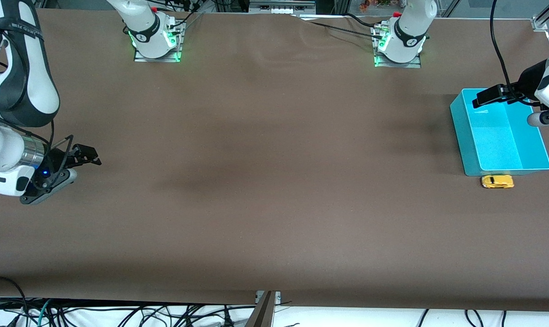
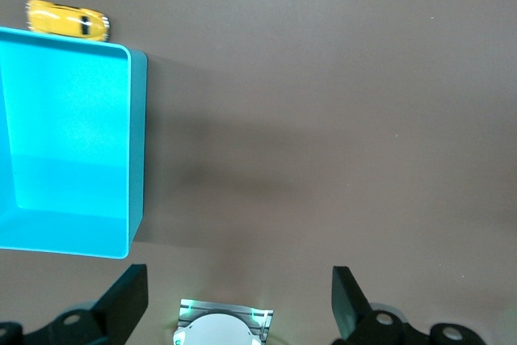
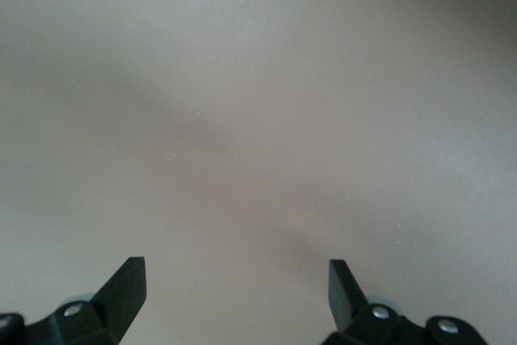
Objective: Wind and store yellow beetle car
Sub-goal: 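Move the left gripper down beside the yellow car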
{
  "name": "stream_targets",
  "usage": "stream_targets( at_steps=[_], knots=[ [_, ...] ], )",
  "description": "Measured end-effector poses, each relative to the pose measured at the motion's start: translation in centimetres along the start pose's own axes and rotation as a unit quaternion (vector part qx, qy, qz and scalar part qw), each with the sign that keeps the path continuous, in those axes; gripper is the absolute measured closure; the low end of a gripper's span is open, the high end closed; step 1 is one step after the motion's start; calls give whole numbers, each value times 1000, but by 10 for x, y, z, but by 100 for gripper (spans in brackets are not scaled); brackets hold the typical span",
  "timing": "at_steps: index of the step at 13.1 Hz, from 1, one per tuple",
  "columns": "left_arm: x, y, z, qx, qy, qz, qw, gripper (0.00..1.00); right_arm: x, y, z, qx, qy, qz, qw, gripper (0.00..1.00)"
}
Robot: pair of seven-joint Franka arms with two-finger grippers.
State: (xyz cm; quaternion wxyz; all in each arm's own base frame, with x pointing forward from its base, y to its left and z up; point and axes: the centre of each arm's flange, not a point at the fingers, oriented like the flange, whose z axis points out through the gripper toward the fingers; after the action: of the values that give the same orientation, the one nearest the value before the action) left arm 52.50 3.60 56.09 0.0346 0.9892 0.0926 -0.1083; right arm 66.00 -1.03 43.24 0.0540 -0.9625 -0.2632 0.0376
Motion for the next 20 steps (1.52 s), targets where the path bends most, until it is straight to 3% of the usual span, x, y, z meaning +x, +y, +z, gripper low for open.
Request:
stream_targets(
  at_steps=[6,12,15,20],
  knots=[
    [2,-3,3,-1,-4,-2,1000,0,10,-28,-14,6,-16,105,994,0],
    [44,-34,18,-11,-12,-2,1000,0,-1,-40,-42,0,-22,211,977,0],
    [78,-51,29,-6,-16,-5,1000,0,-5,-36,-42,0,-26,226,974,0],
    [127,-94,85,-4,-53,-28,998,0,-10,-27,-44,-1,-26,235,972,0]
  ],
)
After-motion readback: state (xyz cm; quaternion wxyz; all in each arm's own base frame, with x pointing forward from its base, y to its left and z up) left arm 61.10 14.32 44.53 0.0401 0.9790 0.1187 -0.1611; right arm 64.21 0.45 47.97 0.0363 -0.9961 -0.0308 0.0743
